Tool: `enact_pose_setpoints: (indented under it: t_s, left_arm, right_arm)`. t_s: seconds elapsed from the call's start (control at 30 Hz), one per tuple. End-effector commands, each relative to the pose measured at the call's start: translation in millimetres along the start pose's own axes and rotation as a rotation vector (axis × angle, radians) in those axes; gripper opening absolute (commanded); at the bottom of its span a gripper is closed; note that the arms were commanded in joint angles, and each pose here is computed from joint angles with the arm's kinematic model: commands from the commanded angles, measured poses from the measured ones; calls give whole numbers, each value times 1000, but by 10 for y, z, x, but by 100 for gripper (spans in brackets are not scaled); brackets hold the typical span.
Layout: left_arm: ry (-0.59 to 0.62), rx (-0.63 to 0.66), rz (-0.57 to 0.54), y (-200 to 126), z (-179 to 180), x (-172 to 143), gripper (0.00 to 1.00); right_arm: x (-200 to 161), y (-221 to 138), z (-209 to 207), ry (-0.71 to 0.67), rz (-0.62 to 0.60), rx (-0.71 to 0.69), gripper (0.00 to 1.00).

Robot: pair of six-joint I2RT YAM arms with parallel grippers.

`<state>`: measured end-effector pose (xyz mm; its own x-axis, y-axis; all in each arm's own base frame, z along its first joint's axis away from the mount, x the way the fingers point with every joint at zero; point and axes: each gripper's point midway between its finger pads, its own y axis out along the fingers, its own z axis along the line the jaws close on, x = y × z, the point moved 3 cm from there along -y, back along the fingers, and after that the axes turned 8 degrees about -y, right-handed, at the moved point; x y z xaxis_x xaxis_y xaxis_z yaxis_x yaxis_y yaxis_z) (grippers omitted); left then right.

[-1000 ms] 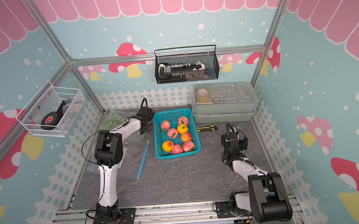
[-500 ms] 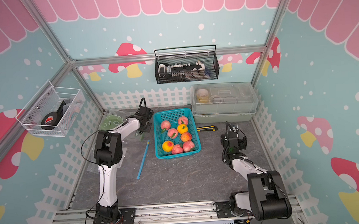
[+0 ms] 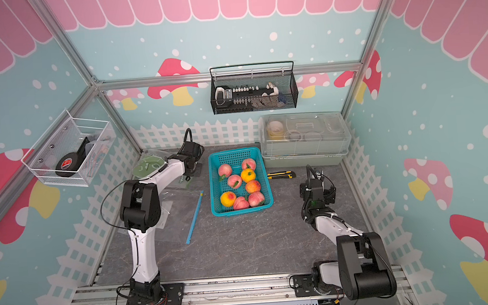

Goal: Place the peach in a zip-top bag and seal the zipper
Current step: Pick up the zipper food storage bag at the corner of the board.

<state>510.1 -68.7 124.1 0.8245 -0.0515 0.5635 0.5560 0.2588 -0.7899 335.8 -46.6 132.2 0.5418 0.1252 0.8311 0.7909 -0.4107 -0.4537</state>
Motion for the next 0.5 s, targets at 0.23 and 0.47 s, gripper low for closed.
enact_pose_setpoints:
  t_s: [0.23, 0.47]
  left_arm:
    - [-149, -83, -186, -1103, 263, 214, 0]
    - [-199, -335, -207, -1633, 135, 52, 0]
  right_arm:
    - [351, -401, 139, 103, -10, 258, 98]
    - [620, -868, 534, 154, -34, 600, 93]
